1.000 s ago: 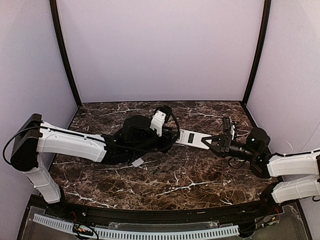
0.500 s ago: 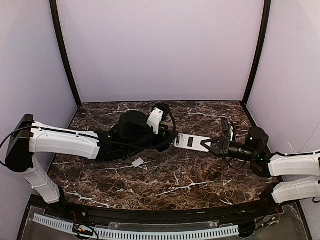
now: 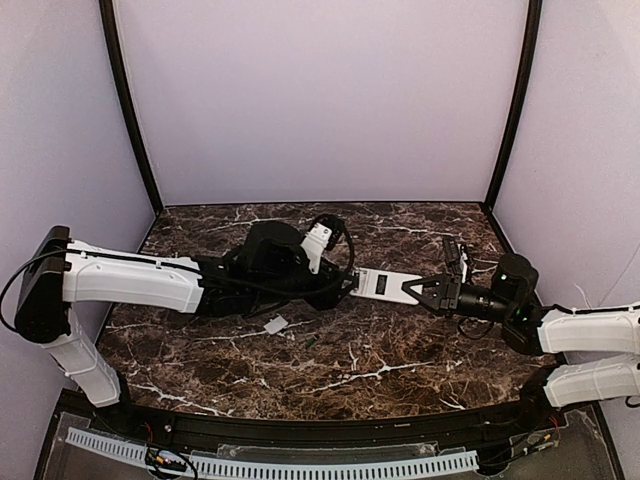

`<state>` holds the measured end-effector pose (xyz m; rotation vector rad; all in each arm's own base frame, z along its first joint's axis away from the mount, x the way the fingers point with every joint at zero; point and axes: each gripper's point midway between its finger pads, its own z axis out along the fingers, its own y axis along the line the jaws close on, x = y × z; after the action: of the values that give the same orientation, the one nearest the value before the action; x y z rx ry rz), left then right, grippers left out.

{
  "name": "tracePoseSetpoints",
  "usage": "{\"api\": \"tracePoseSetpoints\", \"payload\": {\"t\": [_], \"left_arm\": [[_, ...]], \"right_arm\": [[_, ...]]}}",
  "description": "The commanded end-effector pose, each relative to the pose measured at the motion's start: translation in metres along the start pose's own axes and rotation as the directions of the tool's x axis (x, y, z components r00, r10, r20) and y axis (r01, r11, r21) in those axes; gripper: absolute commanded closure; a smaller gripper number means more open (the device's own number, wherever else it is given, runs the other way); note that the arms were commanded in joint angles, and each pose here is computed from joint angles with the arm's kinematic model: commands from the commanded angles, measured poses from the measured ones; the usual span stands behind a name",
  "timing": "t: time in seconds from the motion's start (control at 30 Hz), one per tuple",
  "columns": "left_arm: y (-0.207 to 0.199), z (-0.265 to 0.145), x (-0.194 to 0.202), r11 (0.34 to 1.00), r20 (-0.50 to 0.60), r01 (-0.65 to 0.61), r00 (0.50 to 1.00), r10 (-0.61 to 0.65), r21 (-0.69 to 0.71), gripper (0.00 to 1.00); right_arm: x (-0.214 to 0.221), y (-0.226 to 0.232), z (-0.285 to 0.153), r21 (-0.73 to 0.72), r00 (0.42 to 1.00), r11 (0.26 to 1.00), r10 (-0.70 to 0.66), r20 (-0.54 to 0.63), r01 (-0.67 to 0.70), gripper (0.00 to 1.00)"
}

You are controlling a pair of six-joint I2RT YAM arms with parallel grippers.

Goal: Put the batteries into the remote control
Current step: Adjust the battery in the battery compartment.

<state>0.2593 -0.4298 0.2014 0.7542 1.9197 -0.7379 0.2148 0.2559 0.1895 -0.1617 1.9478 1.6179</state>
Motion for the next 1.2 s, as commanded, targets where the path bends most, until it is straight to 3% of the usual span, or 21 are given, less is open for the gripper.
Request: {"api": "tracePoseSetpoints", "payload": {"t": [0.0,0.27,0.83,1.17], "left_arm": [[-0.001,0.004,0.001,1.000,-0.030,0.017,0.999,-0.017,0.013,0.46],[0.002,0.011,0.002,1.000,-0.042,0.012,0.999,-0.012,-0.007,0.46],[0.006,0.018,0.014,1.000,-0.096,-0.008,0.995,0.006,-0.027,0.57],[0.000,0.000,-0.010,0.999,-0.040,0.019,0.999,-0.017,0.040,0.37]], "right_arm": [[-0.007,0.020,0.002,-0.060,0.999,0.997,-0.052,0.009,0.053,1.00],[-0.007,0.022,0.002,-0.071,0.998,0.996,-0.055,0.004,0.055,1.00],[-0.007,0.027,0.001,-0.093,0.998,0.993,-0.067,0.005,0.067,1.00],[-0.001,0.016,0.001,-0.050,0.997,0.996,-0.077,-0.017,0.076,1.00]]}}
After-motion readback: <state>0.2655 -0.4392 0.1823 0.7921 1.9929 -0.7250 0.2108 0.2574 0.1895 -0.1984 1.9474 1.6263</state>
